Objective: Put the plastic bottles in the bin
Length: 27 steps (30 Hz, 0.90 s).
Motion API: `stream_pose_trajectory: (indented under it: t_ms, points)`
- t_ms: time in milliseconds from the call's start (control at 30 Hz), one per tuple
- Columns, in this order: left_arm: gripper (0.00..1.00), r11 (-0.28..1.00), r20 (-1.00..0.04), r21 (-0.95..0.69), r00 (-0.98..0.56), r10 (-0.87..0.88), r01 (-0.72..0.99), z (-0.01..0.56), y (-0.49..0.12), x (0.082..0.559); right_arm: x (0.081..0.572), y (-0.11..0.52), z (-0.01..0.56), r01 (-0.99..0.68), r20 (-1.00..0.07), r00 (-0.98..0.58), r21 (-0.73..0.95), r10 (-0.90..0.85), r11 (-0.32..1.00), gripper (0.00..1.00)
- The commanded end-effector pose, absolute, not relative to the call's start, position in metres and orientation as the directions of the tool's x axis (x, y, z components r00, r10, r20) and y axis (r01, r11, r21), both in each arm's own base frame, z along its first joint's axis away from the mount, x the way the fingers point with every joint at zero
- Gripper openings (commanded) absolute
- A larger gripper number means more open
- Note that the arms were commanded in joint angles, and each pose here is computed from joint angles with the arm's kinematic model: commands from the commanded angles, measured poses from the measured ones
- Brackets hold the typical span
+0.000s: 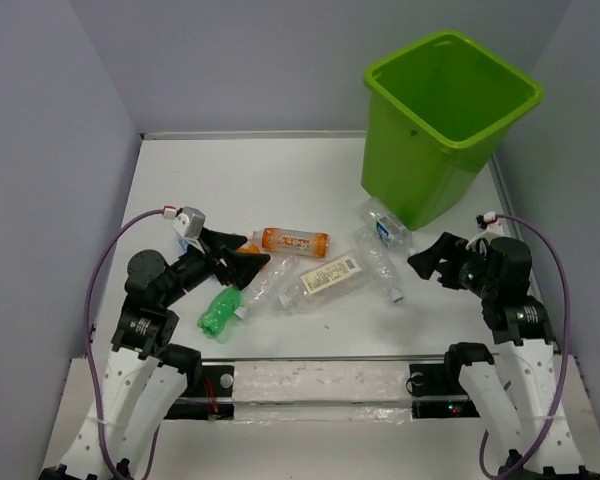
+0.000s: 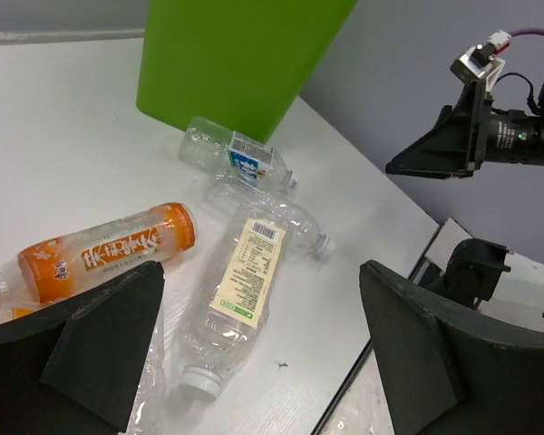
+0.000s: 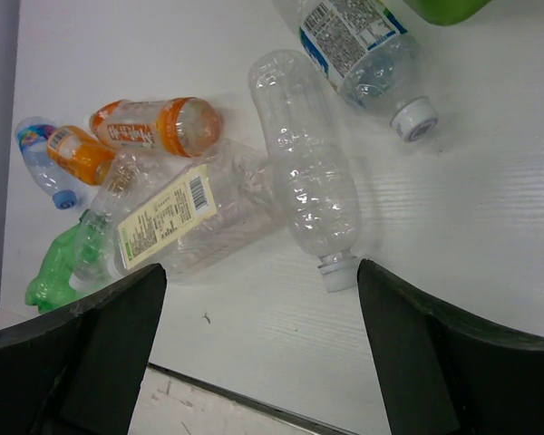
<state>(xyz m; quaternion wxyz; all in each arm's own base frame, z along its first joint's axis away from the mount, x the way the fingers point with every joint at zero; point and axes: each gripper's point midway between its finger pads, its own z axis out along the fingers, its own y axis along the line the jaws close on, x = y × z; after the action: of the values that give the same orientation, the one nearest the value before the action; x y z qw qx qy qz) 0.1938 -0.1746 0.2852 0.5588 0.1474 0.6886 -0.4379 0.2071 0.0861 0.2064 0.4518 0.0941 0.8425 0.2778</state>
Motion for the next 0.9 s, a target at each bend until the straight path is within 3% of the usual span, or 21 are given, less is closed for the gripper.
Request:
stream_pose_trajectory:
  t_ms: [0, 500, 700, 867]
  points:
    - [0.99, 0.532, -0.901, -0.434, -0.342, -0.268, 0.727, 0.288, -0.182, 0.189, 0.226, 0.082, 0.207, -0.078, -0.721, -0.543, 0.554, 0.431, 0.829, 0.93]
    - [0.99, 0.519, -0.892, -0.451, -0.366, -0.264, 0.726, 0.280, -0.184, 0.189, 0.245, 0.131, 0.172, -0.055, -0.702, -0.616, 0.489, 0.356, 0.870, 0.96]
    - [0.99, 0.519, -0.891, -0.454, -0.370, -0.263, 0.724, 0.279, -0.184, 0.190, 0.269, 0.127, 0.145, -0.016, -0.732, -0.650, 0.284, 0.206, 0.959, 0.95]
    - [0.99, 0.519, -0.891, -0.453, -0.369, -0.264, 0.725, 0.279, -0.184, 0.189, 0.290, 0.119, 0.135, 0.005, -0.731, -0.672, 0.156, 0.119, 0.988, 0.89]
